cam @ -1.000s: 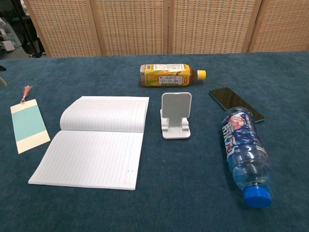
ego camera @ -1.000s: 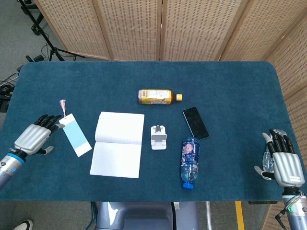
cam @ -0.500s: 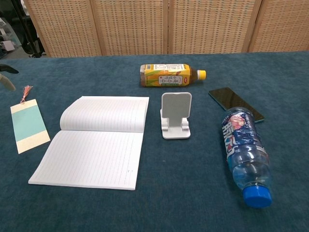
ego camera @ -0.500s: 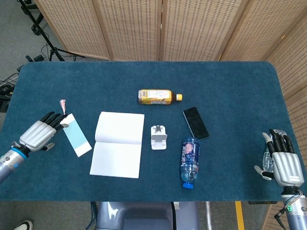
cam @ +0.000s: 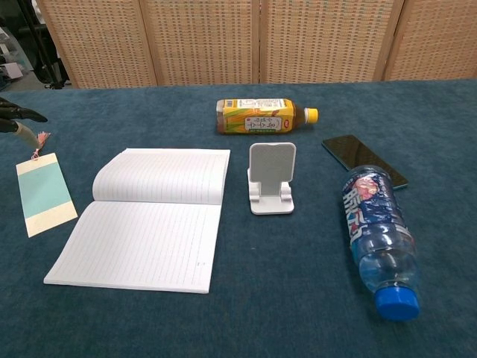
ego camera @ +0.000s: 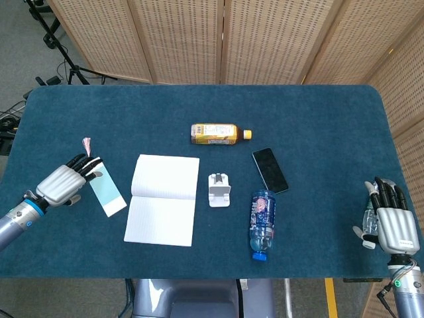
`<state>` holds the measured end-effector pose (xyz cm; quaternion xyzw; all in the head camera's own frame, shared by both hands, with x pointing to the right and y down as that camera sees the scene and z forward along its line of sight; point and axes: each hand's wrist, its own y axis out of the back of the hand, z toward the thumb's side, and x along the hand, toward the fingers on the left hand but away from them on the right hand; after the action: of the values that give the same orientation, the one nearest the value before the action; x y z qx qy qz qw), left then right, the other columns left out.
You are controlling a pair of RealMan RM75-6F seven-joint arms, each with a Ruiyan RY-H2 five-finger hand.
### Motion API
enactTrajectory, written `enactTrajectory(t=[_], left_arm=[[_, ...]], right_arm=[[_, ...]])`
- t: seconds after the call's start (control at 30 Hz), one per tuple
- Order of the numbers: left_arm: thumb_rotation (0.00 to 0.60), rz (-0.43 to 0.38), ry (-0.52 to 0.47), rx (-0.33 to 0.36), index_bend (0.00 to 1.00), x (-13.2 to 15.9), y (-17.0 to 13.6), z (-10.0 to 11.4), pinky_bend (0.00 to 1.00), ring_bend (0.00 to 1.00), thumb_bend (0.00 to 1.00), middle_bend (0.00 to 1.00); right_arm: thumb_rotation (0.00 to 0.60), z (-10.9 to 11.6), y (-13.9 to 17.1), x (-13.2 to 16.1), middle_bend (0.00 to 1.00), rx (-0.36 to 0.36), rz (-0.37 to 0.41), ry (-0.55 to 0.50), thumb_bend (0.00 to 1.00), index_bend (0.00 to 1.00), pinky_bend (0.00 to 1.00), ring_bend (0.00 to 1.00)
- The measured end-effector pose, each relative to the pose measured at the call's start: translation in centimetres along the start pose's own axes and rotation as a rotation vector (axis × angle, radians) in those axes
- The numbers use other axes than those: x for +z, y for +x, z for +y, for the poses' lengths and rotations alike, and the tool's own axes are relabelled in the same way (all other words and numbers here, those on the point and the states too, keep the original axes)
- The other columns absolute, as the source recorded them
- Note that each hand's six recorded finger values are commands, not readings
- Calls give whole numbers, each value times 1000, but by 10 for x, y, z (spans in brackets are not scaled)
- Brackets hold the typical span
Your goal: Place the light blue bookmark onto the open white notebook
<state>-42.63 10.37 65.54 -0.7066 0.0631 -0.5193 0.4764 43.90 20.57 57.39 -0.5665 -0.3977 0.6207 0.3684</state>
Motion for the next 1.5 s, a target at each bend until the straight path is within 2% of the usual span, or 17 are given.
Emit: enactTrajectory(t=[0.7, 1.2, 1.5], left_arm=[[600, -93, 12, -30, 238, 8, 28, -10, 0, 0, 271, 0], [600, -141, 22, -20, 238, 20, 32, -18, 0, 0, 271, 0], [600, -157, 37, -38, 238, 21, 31, -24, 0, 0, 271, 0]], right_arm=[[600, -10, -9, -4, 0, 24, -40, 32, 0, 0, 0, 0], [600, -12, -10, -3, 0, 27, -42, 36, 0, 0, 0, 0], [600, -12, -11, -3, 0, 26, -43, 37, 0, 0, 0, 0]])
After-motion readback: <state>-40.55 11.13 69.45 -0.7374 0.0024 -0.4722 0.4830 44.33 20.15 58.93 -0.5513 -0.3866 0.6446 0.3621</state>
